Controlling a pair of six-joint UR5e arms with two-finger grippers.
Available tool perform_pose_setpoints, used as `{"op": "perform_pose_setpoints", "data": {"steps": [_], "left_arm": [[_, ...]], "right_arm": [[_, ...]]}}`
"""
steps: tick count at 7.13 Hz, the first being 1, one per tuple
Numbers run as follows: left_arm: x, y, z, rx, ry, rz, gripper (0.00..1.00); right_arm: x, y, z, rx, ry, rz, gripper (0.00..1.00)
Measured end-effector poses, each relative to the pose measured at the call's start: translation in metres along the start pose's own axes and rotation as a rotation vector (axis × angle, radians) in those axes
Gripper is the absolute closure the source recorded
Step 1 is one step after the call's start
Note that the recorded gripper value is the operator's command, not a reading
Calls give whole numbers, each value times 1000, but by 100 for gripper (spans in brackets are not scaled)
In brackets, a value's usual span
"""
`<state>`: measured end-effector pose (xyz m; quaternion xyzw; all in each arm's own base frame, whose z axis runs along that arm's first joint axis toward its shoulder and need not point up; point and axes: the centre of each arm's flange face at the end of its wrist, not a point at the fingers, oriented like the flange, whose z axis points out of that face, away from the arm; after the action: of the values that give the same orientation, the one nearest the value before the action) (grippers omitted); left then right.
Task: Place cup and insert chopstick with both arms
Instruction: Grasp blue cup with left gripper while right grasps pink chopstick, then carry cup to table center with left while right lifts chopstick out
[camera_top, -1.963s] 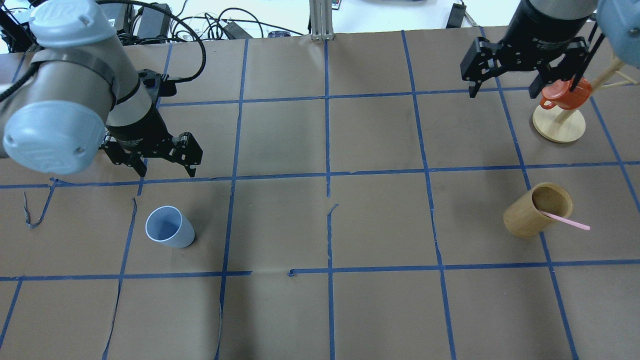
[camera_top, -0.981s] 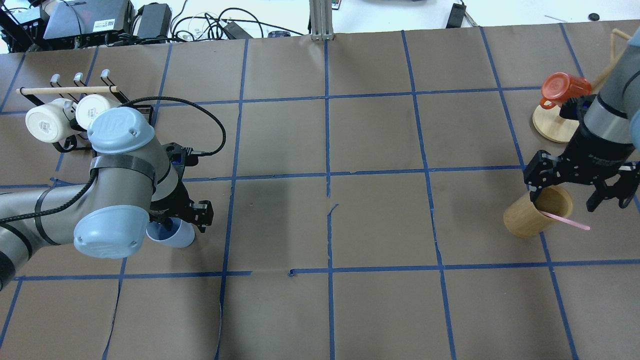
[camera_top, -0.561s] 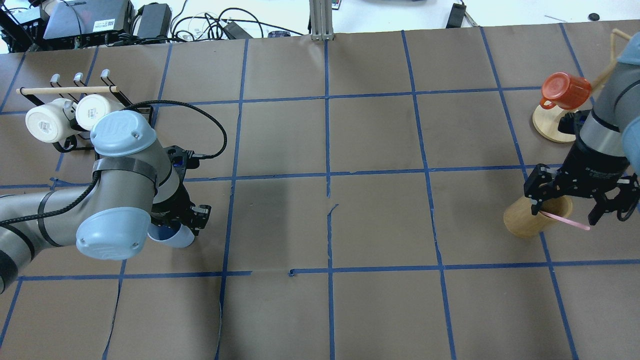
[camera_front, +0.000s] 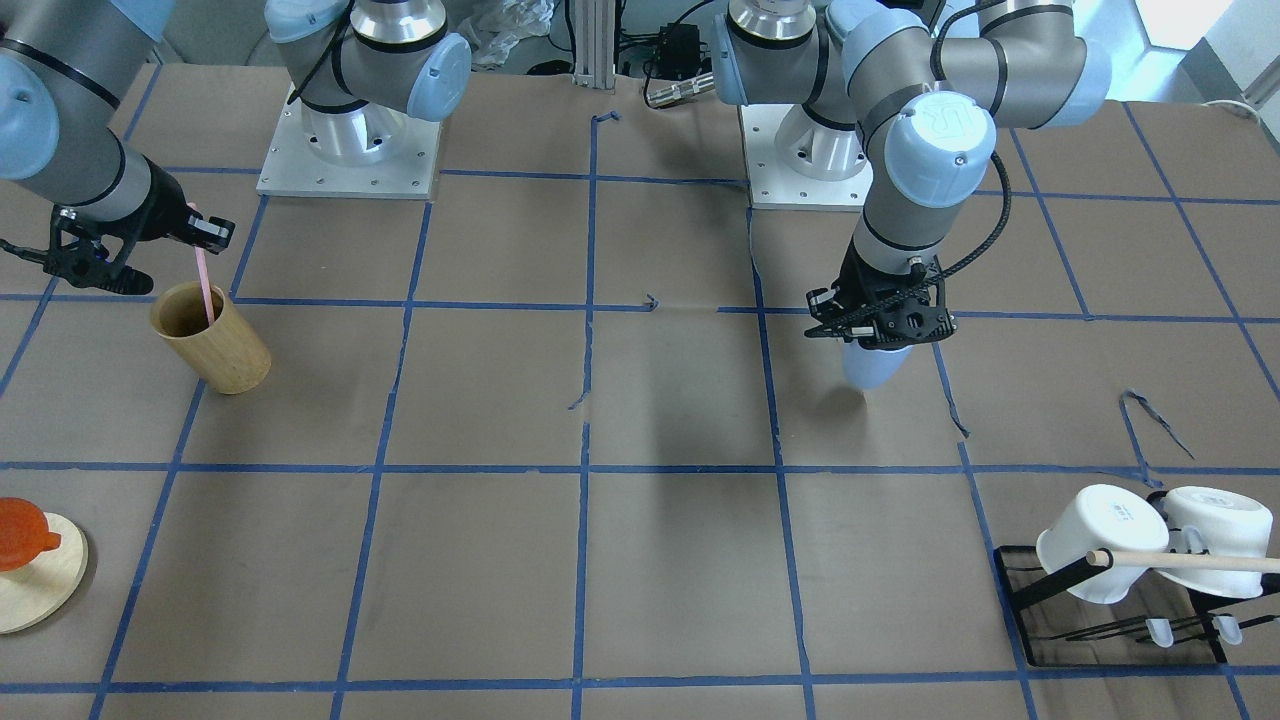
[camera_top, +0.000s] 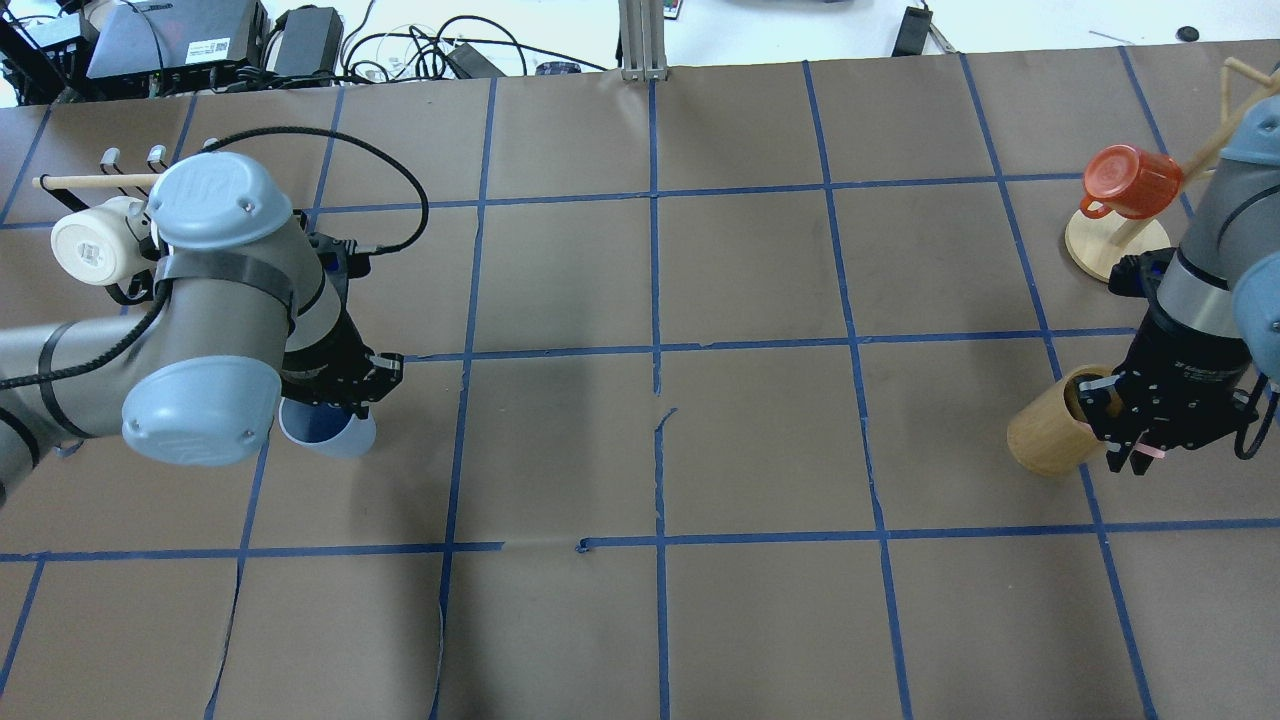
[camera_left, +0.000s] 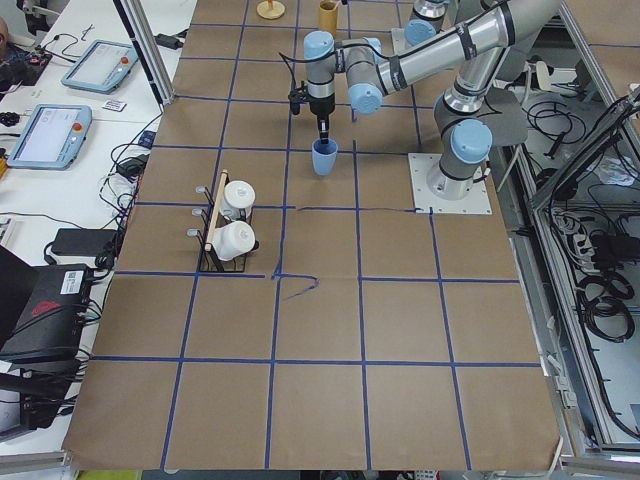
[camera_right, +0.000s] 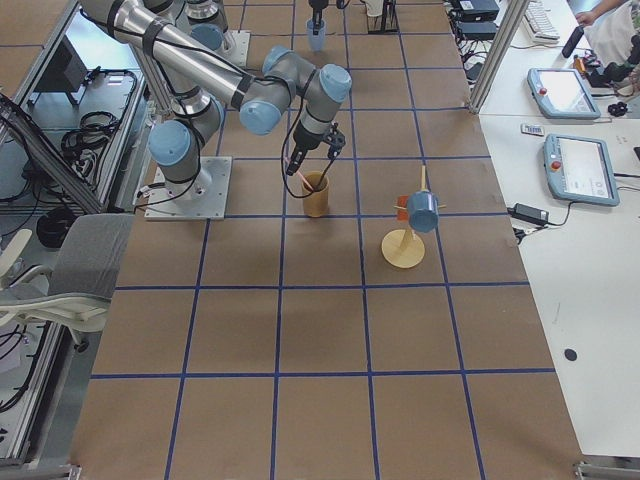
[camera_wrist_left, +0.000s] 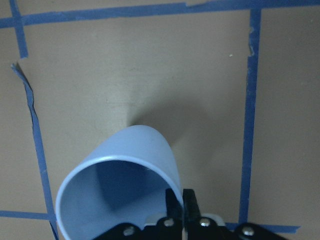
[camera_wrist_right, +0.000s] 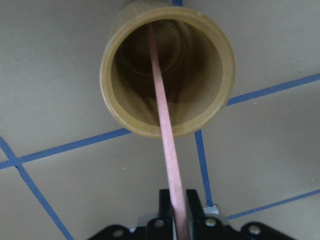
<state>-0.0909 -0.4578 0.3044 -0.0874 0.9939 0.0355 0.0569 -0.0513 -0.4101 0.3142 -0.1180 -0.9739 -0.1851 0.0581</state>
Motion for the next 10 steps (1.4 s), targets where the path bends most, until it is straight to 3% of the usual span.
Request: {"op": "perform_pose_setpoints", "data": {"steps": [2, 4, 6, 9, 10], "left_arm": [[22, -25, -21, -23, 65, -274, 100], [79, -47, -40, -13, 107, -461, 100], [175, -38, -48, -18, 125, -564, 100], [278, 7, -25, -58, 138, -580, 100], [289, 15, -20, -62, 134, -564, 1]], "right_arm": [[3, 0, -8, 2, 7, -5, 100], [5, 1, -39, -9, -32, -9, 100], [7, 7, -84, -7, -74, -12, 100], [11, 27, -139, -38, -60, -32, 100], [7, 38, -149, -74, -84, -32, 100]]}}
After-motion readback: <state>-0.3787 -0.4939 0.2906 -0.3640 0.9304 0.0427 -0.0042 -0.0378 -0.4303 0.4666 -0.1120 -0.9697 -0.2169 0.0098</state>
